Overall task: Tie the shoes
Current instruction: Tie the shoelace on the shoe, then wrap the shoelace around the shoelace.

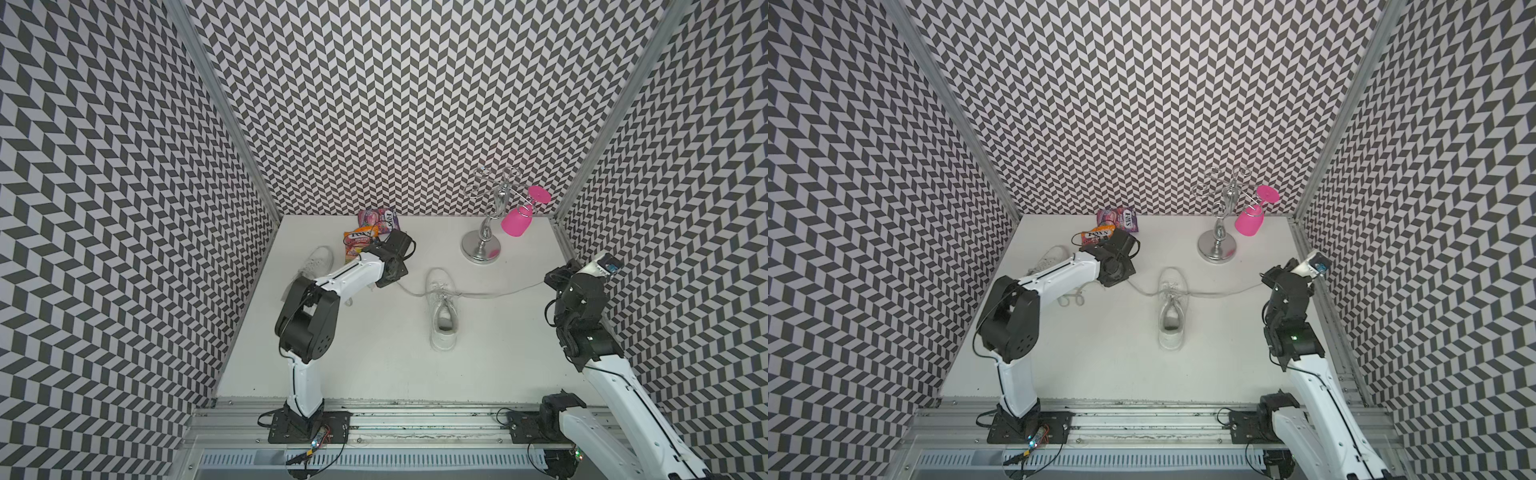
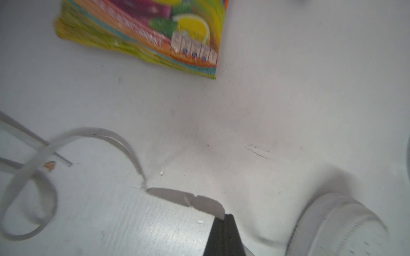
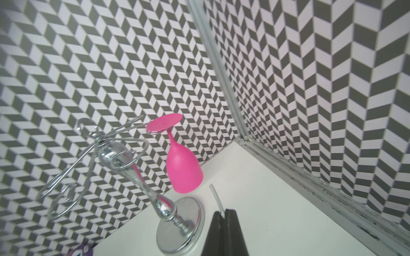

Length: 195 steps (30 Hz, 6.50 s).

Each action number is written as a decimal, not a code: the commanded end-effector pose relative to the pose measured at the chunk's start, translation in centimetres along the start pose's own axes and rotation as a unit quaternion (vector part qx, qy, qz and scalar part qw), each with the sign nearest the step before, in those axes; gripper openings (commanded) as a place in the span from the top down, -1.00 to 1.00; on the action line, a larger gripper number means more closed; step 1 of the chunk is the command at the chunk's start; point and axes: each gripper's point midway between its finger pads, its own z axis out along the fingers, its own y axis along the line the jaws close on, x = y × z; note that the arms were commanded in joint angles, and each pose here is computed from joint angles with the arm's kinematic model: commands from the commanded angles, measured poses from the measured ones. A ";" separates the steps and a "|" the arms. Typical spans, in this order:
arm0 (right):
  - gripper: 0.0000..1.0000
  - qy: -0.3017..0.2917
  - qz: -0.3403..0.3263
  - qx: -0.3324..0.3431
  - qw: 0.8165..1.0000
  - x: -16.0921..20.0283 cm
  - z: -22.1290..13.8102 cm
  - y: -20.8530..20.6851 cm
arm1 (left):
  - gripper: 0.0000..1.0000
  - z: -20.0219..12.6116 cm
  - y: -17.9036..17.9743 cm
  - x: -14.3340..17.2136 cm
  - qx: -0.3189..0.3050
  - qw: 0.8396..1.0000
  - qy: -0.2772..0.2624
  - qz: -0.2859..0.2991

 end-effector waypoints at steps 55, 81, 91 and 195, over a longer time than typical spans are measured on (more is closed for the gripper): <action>1.00 0.010 -0.061 0.357 0.932 7.4 0.1 -15.4 | 1.00 -7.7 13.6 -5.8 0.064 0.961 -0.268 0.001; -0.64 0.041 -0.084 -0.216 0.972 2.2 0.6 4.9 | 1.00 -16.1 2.6 -6.9 0.267 0.915 -0.288 0.095; -0.73 0.088 -0.181 -0.544 0.814 8.4 -8.3 17.0 | 1.00 -21.9 -1.4 -7.0 0.370 0.879 -0.284 0.101; 1.00 0.234 -0.253 -0.595 0.726 21.9 -10.8 22.8 | -0.26 -10.5 -11.0 8.0 0.477 0.868 0.021 0.135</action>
